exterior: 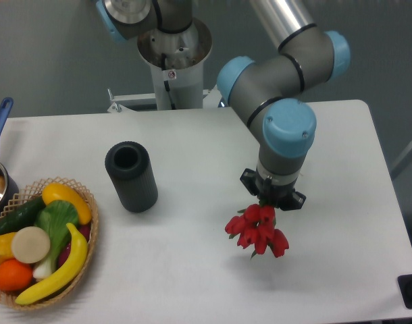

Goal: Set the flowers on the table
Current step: 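Move the gripper holding the red tulips toward the black container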

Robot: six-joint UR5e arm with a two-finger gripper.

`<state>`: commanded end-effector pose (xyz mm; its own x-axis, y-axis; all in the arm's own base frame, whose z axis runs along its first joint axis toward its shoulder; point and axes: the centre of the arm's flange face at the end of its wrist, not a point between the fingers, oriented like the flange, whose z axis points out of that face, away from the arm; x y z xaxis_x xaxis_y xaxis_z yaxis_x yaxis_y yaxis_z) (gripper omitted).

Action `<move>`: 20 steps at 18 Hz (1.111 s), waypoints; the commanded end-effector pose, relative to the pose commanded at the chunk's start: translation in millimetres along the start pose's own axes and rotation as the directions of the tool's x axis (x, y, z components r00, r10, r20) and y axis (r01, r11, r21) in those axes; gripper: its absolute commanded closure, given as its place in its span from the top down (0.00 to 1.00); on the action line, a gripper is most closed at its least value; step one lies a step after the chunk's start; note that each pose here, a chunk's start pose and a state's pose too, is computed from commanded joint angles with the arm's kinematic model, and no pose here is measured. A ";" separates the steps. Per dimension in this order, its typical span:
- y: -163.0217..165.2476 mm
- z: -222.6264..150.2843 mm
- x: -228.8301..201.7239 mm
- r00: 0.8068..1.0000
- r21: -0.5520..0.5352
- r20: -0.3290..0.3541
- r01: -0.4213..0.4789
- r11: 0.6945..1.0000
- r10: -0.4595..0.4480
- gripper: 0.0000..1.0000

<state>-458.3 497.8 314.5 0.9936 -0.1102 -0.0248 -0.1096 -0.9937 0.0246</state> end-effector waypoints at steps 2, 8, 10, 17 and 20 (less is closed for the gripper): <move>-5.8 1.0 2.1 1.000 -0.001 0.001 -0.009 1.000 0.009 0.24; -12.4 10.8 6.0 1.000 -0.008 -0.014 0.018 1.000 -0.018 0.27; -14.8 15.5 9.2 1.000 -0.009 -0.023 0.013 1.000 -0.013 0.27; -28.4 27.6 25.6 0.999 -0.014 -0.040 -0.017 1.000 0.016 0.28; -26.7 39.6 29.0 1.000 -0.001 -0.019 -0.014 1.000 0.014 0.29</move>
<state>-427.7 520.3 273.6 0.9923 -0.1241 -0.0052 -0.1240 -0.9920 0.0257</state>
